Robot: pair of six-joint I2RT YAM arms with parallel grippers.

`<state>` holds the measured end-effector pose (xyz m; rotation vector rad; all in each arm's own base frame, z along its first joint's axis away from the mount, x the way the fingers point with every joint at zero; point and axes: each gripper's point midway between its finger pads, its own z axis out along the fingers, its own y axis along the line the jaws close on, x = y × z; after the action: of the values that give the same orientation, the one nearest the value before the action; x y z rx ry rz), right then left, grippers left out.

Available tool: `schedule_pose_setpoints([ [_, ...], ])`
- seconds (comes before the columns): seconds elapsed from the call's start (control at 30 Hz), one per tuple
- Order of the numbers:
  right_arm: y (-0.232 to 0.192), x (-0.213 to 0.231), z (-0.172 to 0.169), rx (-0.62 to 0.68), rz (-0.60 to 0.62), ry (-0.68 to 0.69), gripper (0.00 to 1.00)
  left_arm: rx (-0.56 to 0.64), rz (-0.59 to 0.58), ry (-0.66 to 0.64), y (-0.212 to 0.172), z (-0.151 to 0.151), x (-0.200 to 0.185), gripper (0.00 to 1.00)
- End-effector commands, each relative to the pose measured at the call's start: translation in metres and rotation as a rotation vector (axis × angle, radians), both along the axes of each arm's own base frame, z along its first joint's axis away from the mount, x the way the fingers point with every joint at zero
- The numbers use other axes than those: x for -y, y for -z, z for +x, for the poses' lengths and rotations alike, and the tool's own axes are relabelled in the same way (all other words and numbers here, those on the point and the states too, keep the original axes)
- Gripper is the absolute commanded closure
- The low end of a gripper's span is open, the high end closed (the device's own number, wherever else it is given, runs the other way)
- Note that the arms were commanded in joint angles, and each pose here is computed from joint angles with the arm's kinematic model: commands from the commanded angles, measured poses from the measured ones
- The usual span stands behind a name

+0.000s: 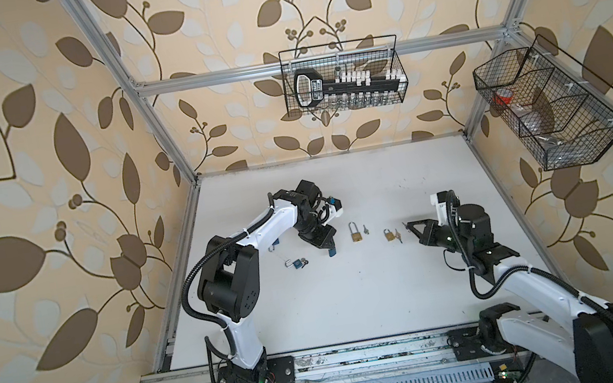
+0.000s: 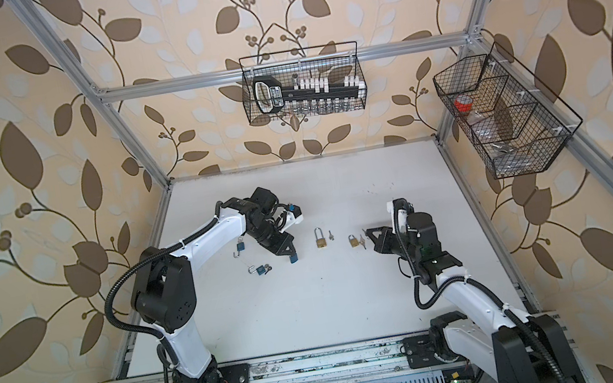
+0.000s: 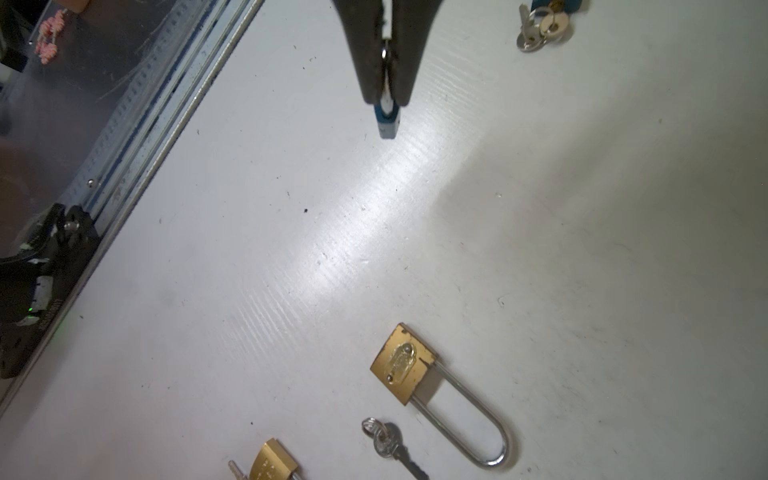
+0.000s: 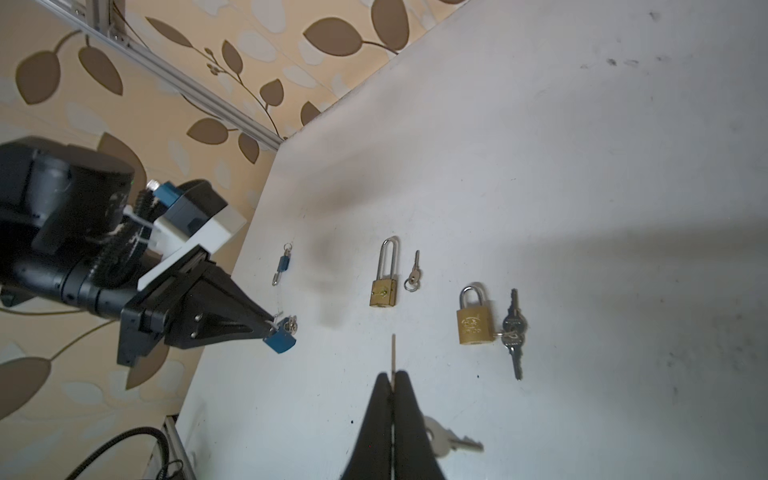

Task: Lock with the key

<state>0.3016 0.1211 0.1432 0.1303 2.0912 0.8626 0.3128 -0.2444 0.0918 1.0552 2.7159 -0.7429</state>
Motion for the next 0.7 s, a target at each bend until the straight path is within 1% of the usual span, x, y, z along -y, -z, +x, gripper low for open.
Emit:
schedule_pose_setpoints([
  [0.0,-0.017,-0.005,0.002,0.064,-0.103,-0.007,1.00,0.038,-0.128,0.014,-0.018,0.016,0.016,1.00],
  [0.13,-0.019,-0.021,-0.004,0.061,-0.092,-0.060,1.00,0.009,-0.127,-0.010,-0.009,0.028,0.012,1.00],
  [0.27,-0.005,-0.031,-0.007,0.021,-0.074,-0.110,1.00,-0.037,-0.107,-0.015,0.003,0.030,0.006,1.00],
  [0.4,0.003,-0.031,-0.007,-0.004,-0.079,-0.111,1.00,-0.053,-0.085,-0.022,0.012,0.032,0.003,1.00],
  [0.67,0.001,-0.028,-0.008,-0.007,-0.093,-0.100,1.00,-0.065,-0.066,-0.039,0.026,0.040,0.002,1.00],
])
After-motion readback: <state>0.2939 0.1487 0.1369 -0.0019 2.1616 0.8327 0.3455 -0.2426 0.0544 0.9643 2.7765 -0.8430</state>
